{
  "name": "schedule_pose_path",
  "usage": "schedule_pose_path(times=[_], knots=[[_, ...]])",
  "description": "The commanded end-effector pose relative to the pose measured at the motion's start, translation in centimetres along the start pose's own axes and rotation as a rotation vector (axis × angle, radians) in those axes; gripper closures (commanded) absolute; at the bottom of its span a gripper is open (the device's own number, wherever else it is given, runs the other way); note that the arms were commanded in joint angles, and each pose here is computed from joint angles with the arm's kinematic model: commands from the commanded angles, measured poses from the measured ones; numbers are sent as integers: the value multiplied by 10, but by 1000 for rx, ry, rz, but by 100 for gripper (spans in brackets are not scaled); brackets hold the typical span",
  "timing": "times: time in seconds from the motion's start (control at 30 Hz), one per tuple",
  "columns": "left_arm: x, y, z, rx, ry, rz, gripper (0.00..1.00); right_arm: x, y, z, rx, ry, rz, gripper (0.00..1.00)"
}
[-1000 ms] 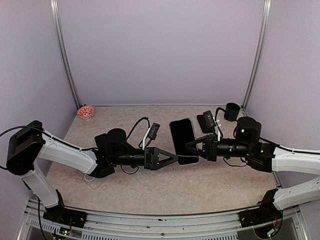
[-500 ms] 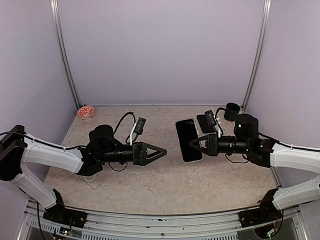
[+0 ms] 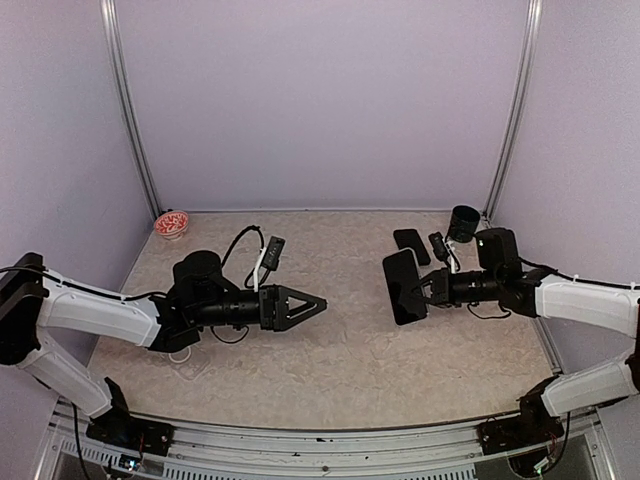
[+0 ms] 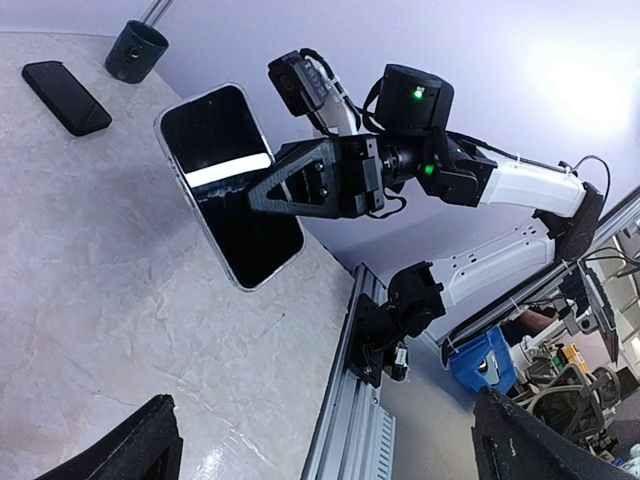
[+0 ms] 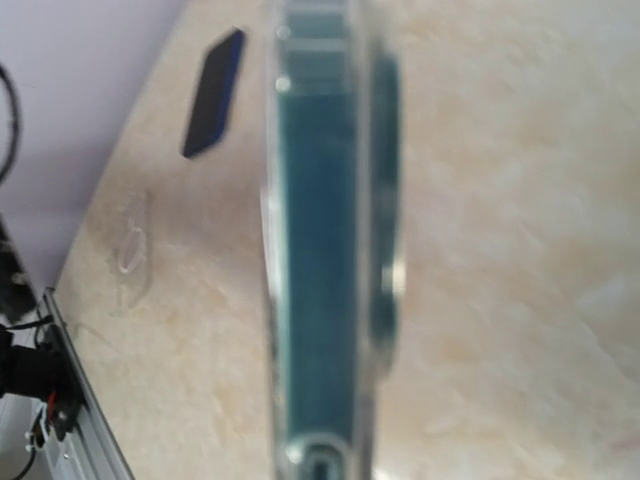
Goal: Put the phone into the phone case
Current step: Place the phone with the phone case at the center of the board.
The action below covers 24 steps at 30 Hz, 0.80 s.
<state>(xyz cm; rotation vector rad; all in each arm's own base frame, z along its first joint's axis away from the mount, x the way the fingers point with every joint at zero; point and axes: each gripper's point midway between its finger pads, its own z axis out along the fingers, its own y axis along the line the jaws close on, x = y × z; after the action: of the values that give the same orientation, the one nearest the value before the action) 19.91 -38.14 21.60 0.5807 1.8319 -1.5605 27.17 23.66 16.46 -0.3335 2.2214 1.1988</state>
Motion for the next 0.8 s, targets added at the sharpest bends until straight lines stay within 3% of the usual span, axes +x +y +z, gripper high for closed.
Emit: schedule_pose_path(times=[0.0, 0.77], knots=[[-3, 1, -7, -11, -13, 26, 1, -13, 0, -5, -34, 4, -25, 100], [6, 9, -9, -14, -19, -12, 1, -9, -83, -7, 106, 61, 107, 100]])
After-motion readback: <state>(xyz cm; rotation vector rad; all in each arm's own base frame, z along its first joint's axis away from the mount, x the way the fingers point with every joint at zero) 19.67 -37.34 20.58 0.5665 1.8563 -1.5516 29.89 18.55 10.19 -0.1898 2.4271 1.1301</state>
